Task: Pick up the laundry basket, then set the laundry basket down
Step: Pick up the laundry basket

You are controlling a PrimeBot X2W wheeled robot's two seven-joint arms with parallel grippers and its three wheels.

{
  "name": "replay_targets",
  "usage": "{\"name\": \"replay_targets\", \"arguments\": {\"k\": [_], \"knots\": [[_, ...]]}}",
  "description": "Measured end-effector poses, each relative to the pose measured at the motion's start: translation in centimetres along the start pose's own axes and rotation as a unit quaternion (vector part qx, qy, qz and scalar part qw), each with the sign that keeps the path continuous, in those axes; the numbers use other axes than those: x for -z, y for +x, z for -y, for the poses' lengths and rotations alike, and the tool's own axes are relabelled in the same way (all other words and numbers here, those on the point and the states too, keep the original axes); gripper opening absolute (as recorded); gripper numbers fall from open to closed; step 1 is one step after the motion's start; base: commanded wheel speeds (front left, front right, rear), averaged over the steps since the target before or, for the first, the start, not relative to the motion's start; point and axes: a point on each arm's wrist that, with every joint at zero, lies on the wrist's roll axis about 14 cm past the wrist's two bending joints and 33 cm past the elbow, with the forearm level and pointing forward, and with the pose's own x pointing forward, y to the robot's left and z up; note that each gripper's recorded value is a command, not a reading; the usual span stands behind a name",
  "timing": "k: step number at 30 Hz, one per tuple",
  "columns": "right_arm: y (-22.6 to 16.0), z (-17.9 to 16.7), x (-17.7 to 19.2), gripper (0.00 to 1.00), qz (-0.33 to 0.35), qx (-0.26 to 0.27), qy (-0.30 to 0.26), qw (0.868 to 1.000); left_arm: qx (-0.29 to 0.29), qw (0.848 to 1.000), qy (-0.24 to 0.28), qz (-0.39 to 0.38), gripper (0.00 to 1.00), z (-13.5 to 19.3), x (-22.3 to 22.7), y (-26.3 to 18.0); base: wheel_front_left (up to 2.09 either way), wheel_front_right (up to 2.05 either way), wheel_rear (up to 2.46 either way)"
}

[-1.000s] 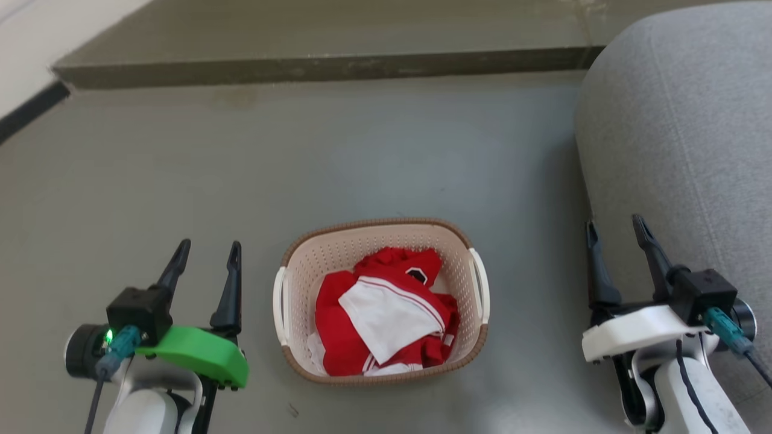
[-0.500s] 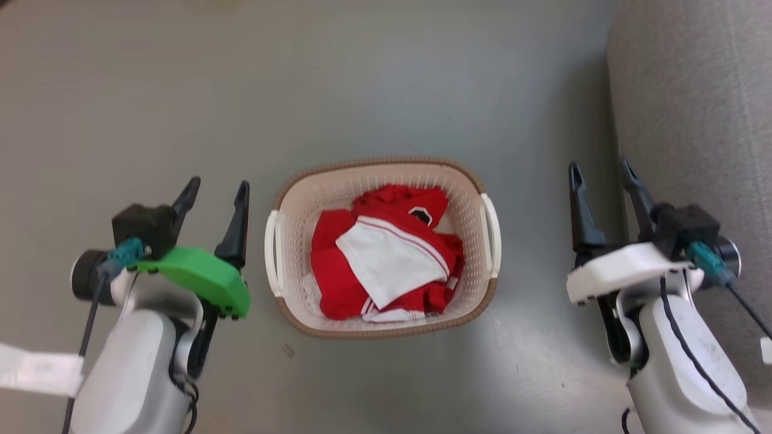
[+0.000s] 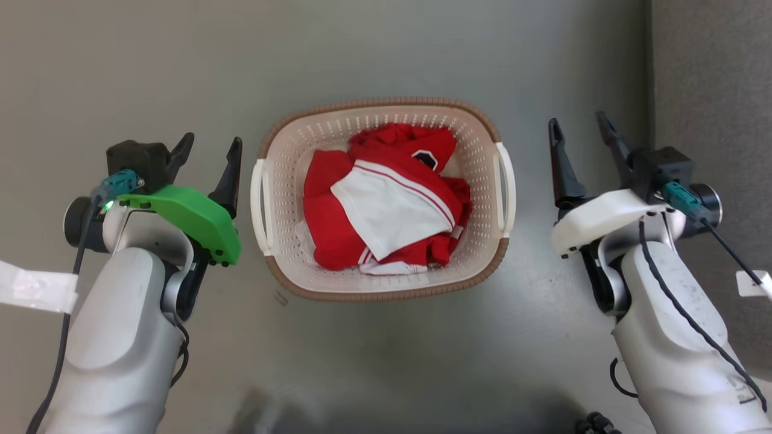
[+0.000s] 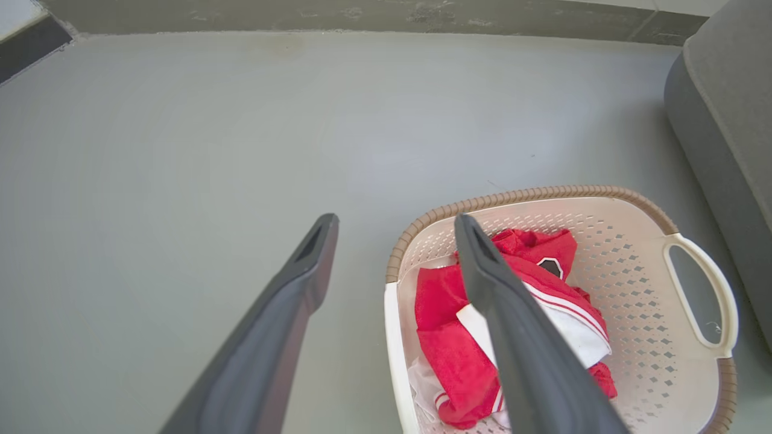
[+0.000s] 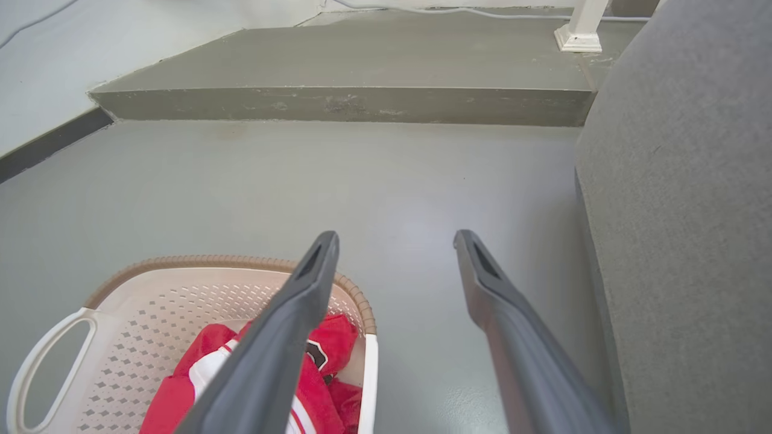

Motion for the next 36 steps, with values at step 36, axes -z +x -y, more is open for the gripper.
{"name": "replay_targets", "arguments": {"k": [36], "knots": [[1.5, -2.6, 14.9, 1.0, -0.196, -0.055, 0.021, 0.979, 0.01, 0.984, -0.024, -0.176, 1.0, -1.9, 14.2, 5.0, 0.0, 0.0, 0.0]]}}
